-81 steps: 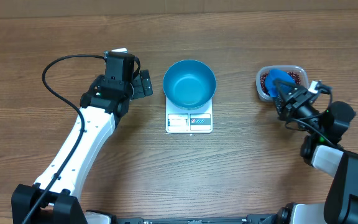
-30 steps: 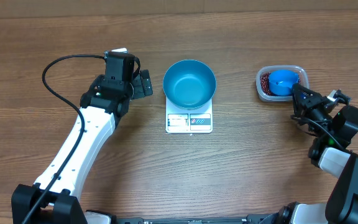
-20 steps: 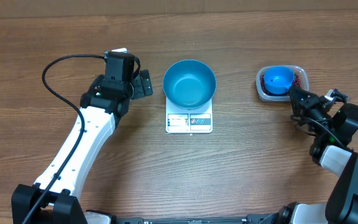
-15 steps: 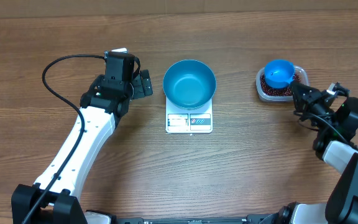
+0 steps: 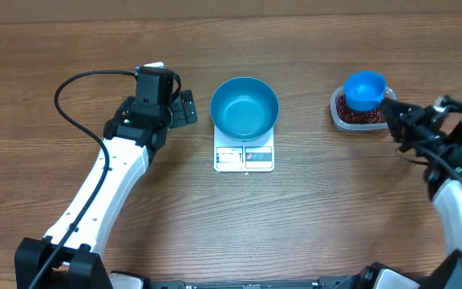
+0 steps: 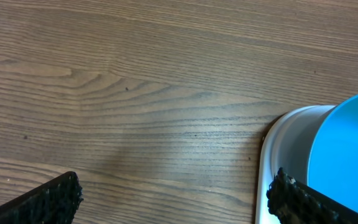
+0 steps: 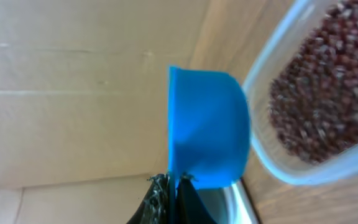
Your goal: Scoop item into bowl and weigh 150g on scale
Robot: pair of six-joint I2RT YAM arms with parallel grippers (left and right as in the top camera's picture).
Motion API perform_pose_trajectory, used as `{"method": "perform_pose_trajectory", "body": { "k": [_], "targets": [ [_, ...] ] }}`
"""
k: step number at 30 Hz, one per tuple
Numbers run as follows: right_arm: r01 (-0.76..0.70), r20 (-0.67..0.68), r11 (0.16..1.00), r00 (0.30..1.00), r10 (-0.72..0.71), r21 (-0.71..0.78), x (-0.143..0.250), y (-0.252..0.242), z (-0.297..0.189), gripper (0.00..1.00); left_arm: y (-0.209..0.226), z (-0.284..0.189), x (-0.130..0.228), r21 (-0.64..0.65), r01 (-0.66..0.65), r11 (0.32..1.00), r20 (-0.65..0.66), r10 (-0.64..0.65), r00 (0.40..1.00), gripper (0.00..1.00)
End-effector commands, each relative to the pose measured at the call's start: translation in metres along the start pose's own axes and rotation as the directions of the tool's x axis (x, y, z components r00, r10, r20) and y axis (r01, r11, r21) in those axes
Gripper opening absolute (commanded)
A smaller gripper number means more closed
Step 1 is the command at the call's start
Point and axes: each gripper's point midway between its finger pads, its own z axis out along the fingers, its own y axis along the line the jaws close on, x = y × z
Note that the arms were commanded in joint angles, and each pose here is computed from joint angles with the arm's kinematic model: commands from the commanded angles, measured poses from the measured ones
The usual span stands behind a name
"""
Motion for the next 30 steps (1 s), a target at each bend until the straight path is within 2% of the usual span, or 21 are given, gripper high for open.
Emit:
{"method": "perform_pose_trajectory", "body": {
  "k": [1, 3, 7, 13, 16, 21, 22, 23, 30],
  "targets": [
    [0.253, 0.032, 0.966, 0.967, -0.254, 0.049, -0.018, 0.051, -0.019, 0.04, 0.003, 0.001, -0.001, -0.014, -0.003, 1.000, 0.005, 0.003, 1.000, 1.00],
    [0.294, 0.027, 0.946, 0.954, -0.300, 0.133, -0.023, 0.059, -0.030, 0.04, 0.003, 0.001, -0.001, -0.014, -0.003, 1.000, 0.005, 0.003, 1.000, 1.00],
    [0.396, 0.025, 0.849, 0.902, -0.431, 0.351, -0.037, 0.076, -0.064, 0.04, 0.003, 0.001, -0.001, -0.014, -0.003, 1.000, 0.005, 0.003, 1.000, 1.00],
    [0.559, -0.094, 0.688, 0.802, -0.589, 0.462, -0.033, 0.074, -0.079, 0.04, 0.003, 0.001, -0.001, -0.014, -0.003, 1.000, 0.005, 0.003, 1.000, 1.00],
    [0.622, -0.184, 0.575, 0.748, -0.638, 0.532, -0.032, 0.058, -0.075, 0.04, 0.003, 0.001, -0.001, -0.014, -0.003, 1.000, 0.005, 0.003, 1.000, 0.99],
    [0.743, -0.347, 0.395, 0.624, -0.700, 0.540, -0.026, 0.042, -0.045, 0.04, 0.003, 0.001, -0.001, -0.014, -0.003, 1.000, 0.005, 0.003, 1.000, 1.00],
    [0.778, -0.410, 0.317, 0.574, -0.709, 0.542, -0.025, 0.034, -0.032, 0.04, 0.003, 0.001, -0.001, -0.014, -0.003, 1.000, 0.005, 0.003, 1.000, 1.00],
    [0.793, -0.445, 0.276, 0.550, -0.707, 0.543, -0.024, 0.028, -0.025, 0.04, 0.003, 0.001, -0.001, -0.014, -0.003, 1.000, 0.005, 0.003, 1.000, 1.00],
    [0.848, -0.624, 0.081, 0.447, -0.641, 0.524, -0.010, -0.009, 0.013, 0.04, 0.003, 0.001, -0.001, -0.014, -0.003, 1.000, 0.005, 0.003, 1.000, 1.00]
  ]
}}
